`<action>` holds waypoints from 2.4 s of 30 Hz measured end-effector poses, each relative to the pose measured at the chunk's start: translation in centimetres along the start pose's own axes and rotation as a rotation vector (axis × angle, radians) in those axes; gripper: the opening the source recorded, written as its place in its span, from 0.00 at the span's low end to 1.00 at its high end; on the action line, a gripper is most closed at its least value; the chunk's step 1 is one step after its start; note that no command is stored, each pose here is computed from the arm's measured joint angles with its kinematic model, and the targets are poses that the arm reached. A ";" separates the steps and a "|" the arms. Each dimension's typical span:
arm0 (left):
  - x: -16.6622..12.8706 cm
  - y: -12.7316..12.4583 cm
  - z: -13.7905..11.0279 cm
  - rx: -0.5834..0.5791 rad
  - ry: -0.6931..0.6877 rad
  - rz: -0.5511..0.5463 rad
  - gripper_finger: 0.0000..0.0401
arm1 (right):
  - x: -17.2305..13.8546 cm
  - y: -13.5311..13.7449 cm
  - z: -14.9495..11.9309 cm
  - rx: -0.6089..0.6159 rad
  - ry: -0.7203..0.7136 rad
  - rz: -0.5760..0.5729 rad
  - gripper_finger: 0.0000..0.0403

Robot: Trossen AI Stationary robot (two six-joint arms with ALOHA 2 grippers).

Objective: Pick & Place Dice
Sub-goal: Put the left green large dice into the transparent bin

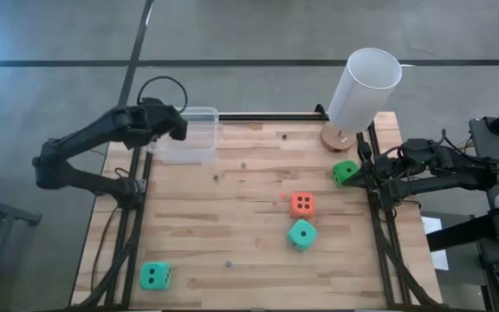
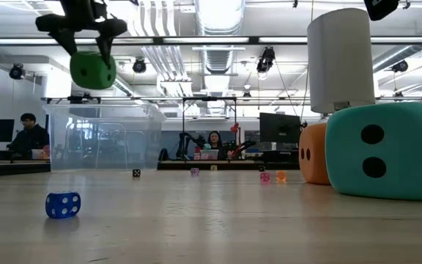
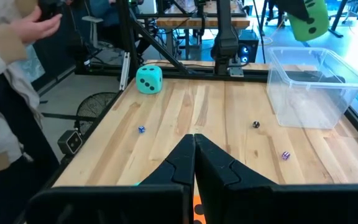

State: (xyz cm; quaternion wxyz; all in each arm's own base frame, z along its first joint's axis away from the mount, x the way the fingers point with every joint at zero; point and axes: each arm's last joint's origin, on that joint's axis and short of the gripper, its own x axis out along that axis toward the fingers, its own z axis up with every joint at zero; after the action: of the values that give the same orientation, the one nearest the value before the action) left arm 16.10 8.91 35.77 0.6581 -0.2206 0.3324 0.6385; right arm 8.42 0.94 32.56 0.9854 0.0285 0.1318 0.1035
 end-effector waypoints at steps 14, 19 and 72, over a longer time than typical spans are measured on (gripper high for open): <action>4.5 -0.1 -2.1 -0.073 0.079 0.097 0.92 | 0.0 0.0 0.0 0.000 -0.001 0.001 0.02; 5.1 -0.4 -2.5 -0.109 0.073 0.094 0.92 | 0.0 0.0 0.0 0.000 0.000 0.001 0.02; 7.5 -0.9 -3.1 -0.131 0.056 0.076 0.91 | 0.0 0.0 0.0 0.000 0.000 0.000 0.02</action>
State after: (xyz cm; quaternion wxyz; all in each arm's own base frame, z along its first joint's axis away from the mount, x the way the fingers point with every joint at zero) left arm 16.21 11.78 28.15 0.6079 -0.2683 0.3164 0.6770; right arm 8.42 0.94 32.56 0.9855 0.0285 0.1317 0.1035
